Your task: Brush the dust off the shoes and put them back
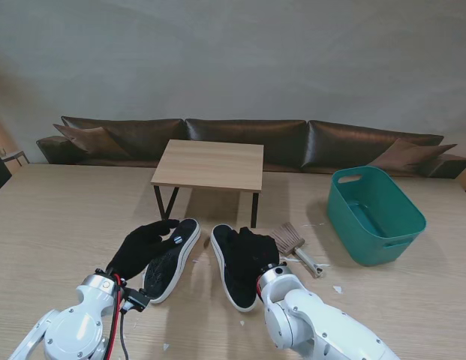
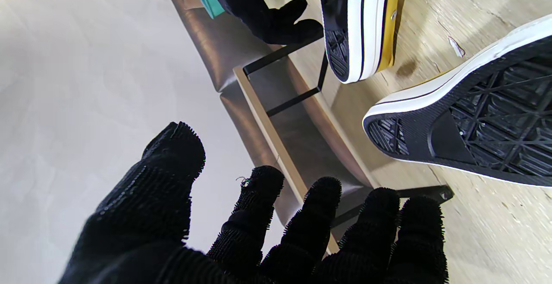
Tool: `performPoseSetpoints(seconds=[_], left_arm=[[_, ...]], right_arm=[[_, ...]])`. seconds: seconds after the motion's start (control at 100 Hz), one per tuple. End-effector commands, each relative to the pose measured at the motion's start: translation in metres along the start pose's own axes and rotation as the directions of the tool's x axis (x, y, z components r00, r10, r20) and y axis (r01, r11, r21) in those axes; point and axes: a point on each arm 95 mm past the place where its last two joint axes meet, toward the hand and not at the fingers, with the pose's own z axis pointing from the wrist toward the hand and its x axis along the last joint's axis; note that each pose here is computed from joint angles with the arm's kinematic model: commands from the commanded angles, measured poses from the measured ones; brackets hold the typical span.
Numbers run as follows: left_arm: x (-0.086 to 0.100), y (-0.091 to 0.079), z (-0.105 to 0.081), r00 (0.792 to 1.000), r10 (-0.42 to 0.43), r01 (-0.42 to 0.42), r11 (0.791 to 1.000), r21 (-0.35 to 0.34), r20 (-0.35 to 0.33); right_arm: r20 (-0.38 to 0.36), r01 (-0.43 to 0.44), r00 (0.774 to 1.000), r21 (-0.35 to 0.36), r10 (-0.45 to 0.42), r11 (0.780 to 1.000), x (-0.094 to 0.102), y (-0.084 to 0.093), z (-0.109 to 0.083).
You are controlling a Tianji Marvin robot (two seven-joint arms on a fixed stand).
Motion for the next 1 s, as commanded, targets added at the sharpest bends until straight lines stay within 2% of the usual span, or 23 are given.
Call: performPoseSetpoints(seconds=[0.0, 0.25, 0.5, 0.78, 0.99], left_arm=[[-0.001, 0.002, -0.001, 1.0, -0.005, 0.005, 1.0, -0.02, 0.003], [-0.003, 0.001, 0.0, 1.0, 0.013, -0.013, 1.0, -0.019, -0.001], [-0.006, 0.002, 0.0, 1.0, 0.014, -0.014, 1.0, -0.026, 0.003], [-0.008, 0.0, -0.003, 0.999, 0.035, -0.035, 0.999, -0.04, 0.005], [-0.01, 0.001, -0.004, 0.999, 0.038, -0.037, 0.998, -0.049, 0.01]], right_arm=[[-0.004, -0.003, 1.0, 0.002, 0.003, 1.0, 0.004, 0.001, 0.0], [0.033, -0.042, 0.999, -0.021, 0.043, 0.999, -0.007, 0.017, -0.01], [0.112, -0.015, 0.994, -0.01, 0.016, 1.0, -0.037, 0.03, -0.024], [0.217, 0.058, 0.974, 0.045, -0.066, 0.997, -0.08, 0.026, -0.033], [0.267, 0.116, 0.954, 0.088, -0.136, 0.989, -0.103, 0.017, -0.035]])
